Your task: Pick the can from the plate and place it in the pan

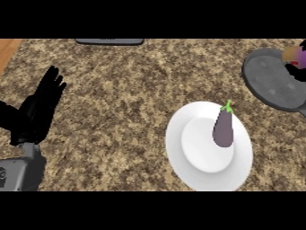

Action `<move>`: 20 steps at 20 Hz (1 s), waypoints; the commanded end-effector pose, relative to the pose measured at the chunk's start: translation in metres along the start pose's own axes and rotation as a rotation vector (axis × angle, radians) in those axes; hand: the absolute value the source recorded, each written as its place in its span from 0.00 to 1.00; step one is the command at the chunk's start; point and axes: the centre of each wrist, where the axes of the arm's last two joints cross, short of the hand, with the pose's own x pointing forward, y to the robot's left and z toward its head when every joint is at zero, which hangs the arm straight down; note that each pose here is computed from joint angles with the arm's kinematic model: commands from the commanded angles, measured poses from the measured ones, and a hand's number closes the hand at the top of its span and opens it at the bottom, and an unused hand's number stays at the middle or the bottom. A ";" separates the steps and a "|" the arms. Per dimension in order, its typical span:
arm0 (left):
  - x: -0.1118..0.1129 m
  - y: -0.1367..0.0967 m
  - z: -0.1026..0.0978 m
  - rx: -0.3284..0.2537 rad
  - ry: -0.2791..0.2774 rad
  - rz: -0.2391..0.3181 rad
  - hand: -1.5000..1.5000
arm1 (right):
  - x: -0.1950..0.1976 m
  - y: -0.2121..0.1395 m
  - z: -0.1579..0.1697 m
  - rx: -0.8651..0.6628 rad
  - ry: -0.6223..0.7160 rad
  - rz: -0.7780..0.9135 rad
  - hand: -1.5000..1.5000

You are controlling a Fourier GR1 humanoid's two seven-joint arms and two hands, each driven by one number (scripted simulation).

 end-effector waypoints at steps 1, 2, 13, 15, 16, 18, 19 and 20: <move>-0.005 -0.020 0.000 -0.012 -0.008 0.012 0.50 | -0.021 0.034 0.011 0.055 -0.028 -0.007 1.00; -0.006 -0.002 -0.003 -0.021 -0.018 -0.010 0.50 | -0.015 0.029 -0.001 0.052 -0.023 -0.012 1.00; -0.002 -0.006 0.003 -0.038 -0.012 -0.008 0.50 | -0.048 0.058 0.031 0.214 0.259 -0.093 0.00; 0.012 -0.018 -0.001 -0.022 -0.034 0.030 0.50 | -0.044 0.060 0.027 0.227 0.232 -0.107 0.00; -0.004 -0.017 0.003 -0.031 -0.023 0.014 0.50 | -0.057 0.052 0.036 0.227 0.211 -0.142 0.00; 0.010 -0.010 -0.008 -0.030 -0.024 -0.008 0.50 | -0.051 0.063 0.035 0.192 0.207 -0.180 0.00; 0.002 -0.003 0.000 -0.042 -0.015 0.009 0.50 | -0.062 0.052 0.041 0.135 0.193 -0.223 0.00; -0.004 -0.004 0.005 -0.019 -0.009 0.007 0.50 | -0.061 0.041 0.034 0.119 0.176 -0.270 0.00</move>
